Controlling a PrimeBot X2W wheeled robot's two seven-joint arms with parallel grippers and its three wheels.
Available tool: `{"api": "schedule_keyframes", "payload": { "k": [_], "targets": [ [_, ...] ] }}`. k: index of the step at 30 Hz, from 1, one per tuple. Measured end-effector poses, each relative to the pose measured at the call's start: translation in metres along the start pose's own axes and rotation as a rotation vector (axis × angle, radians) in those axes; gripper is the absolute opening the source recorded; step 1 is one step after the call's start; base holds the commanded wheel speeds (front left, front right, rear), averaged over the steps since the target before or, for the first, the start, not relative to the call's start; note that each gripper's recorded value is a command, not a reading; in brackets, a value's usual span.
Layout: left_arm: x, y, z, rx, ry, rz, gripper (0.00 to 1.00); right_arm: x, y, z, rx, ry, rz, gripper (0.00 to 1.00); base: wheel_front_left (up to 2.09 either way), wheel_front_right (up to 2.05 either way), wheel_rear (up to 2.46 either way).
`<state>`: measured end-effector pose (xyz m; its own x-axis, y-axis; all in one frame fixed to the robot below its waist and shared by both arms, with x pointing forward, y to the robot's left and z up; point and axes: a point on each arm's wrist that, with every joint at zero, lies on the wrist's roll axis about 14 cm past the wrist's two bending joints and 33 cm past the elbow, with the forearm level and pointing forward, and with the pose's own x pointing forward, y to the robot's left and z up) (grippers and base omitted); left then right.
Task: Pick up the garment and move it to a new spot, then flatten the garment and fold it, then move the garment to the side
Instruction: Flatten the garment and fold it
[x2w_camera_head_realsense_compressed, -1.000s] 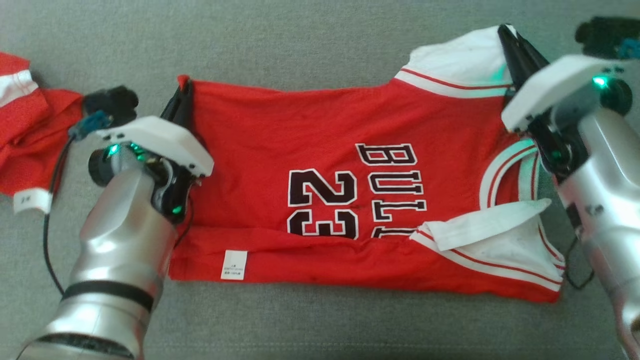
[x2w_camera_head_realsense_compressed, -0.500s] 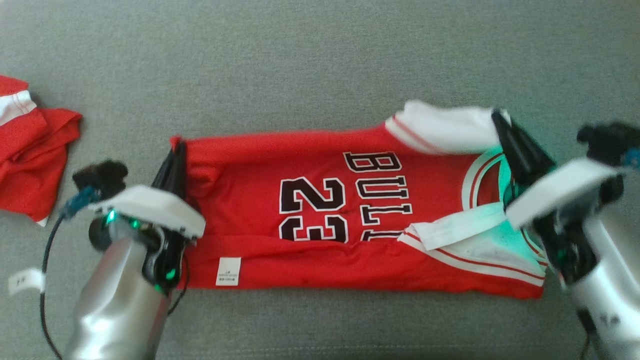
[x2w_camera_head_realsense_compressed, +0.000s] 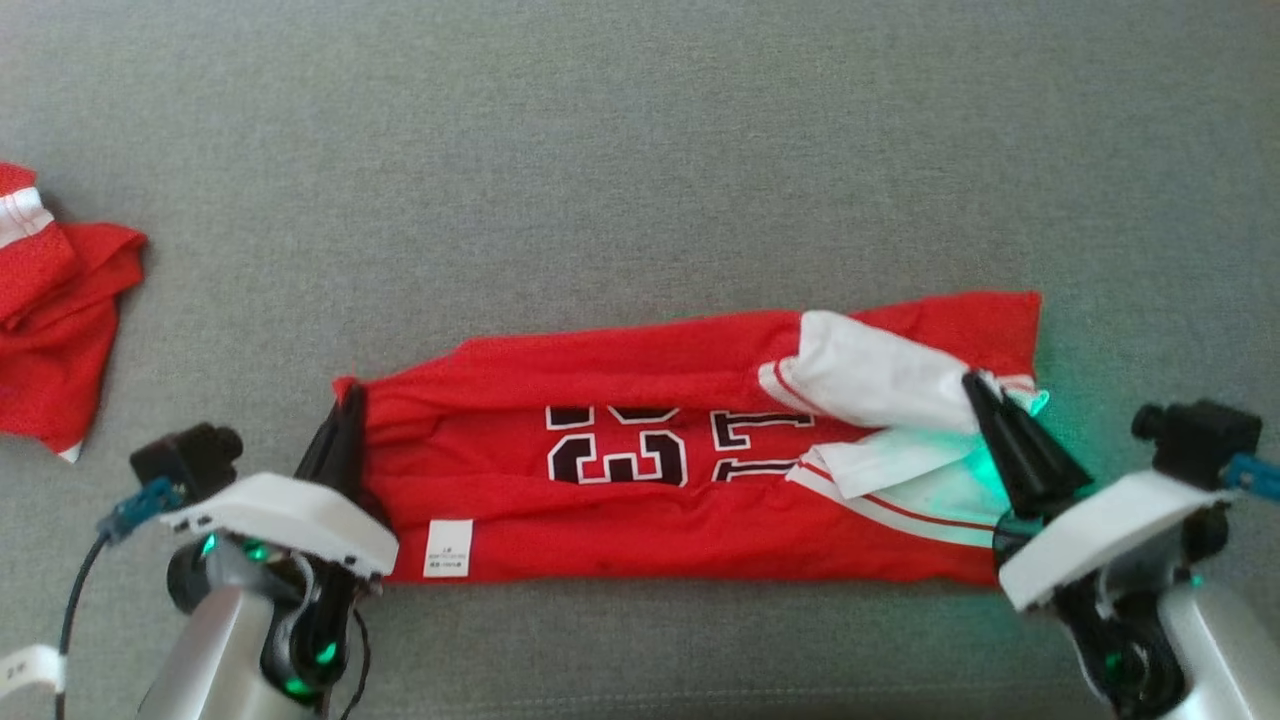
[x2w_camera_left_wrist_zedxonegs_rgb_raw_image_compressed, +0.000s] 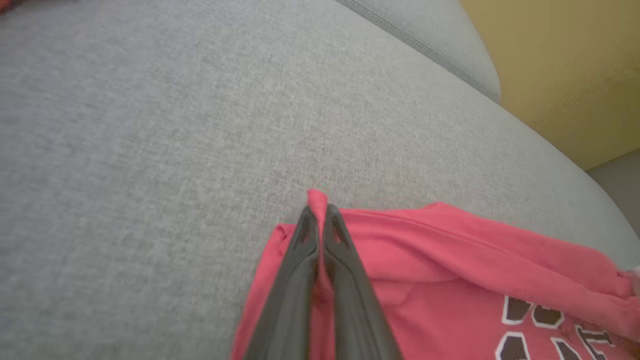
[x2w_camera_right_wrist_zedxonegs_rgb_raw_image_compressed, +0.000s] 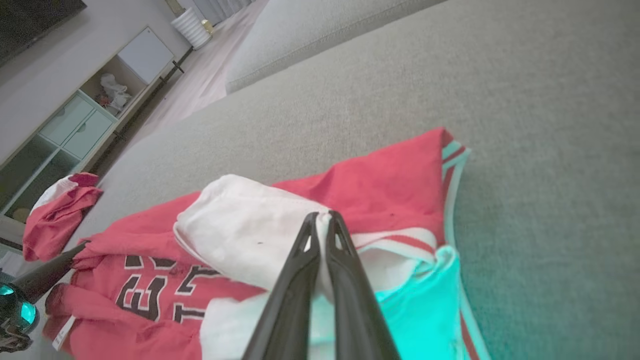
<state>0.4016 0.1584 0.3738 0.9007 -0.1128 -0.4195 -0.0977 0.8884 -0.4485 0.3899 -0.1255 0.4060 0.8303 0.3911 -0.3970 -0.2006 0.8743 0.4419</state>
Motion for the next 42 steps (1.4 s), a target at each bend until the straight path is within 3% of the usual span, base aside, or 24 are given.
{"api": "schedule_keyframes", "payload": {
  "k": [3, 4, 5, 6, 14, 19, 25, 30, 42],
  "targets": [
    [-0.006, 0.005, -0.004, -0.004, 0.01, 0.021, 0.02, -0.008, -0.002, -0.012, 0.01, 0.036, -0.02, 0.0, 0.0, 0.0, 0.0],
    [-0.008, 0.006, -0.005, -0.005, 0.011, 0.028, 0.47, -0.01, -0.002, -0.016, 0.022, 0.045, -0.026, 0.19, 0.0, 0.0, 0.0],
    [-0.008, 0.006, -0.005, -0.005, 0.011, 0.028, 0.82, -0.01, -0.002, -0.016, 0.022, 0.045, -0.026, 0.69, 0.0, 0.0, 0.0],
    [-0.009, 0.007, -0.005, -0.005, 0.009, 0.035, 1.0, -0.012, -0.003, -0.021, 0.02, 0.061, -0.032, 1.0, 0.0, 0.0, 0.0],
    [-0.026, 0.022, 0.002, 0.073, -0.043, 0.103, 1.0, -0.031, -0.007, -0.029, -0.05, 0.082, -0.077, 1.0, 0.0, 0.0, 0.0],
    [-0.041, 0.025, 0.015, 0.168, -0.129, 0.125, 1.0, -0.041, 0.004, -0.011, -0.116, 0.001, -0.067, 1.0, 0.0, 0.0, 0.0],
    [-0.058, -0.007, 0.053, 0.26, -0.304, 0.076, 1.0, -0.054, 0.009, 0.047, -0.201, -0.253, -0.106, 1.0, 0.0, 0.0, 0.0],
    [-0.072, -0.038, 0.081, 0.304, -0.424, 0.006, 1.0, -0.065, 0.019, 0.075, -0.275, -0.372, -0.119, 1.0, 0.0, 0.0, 0.0],
    [-0.09, -0.059, 0.068, 0.332, -0.411, -0.053, 1.0, -0.076, 0.022, 0.078, -0.314, -0.389, -0.135, 1.0, 0.0, 0.0, 0.0]
  ]
}}
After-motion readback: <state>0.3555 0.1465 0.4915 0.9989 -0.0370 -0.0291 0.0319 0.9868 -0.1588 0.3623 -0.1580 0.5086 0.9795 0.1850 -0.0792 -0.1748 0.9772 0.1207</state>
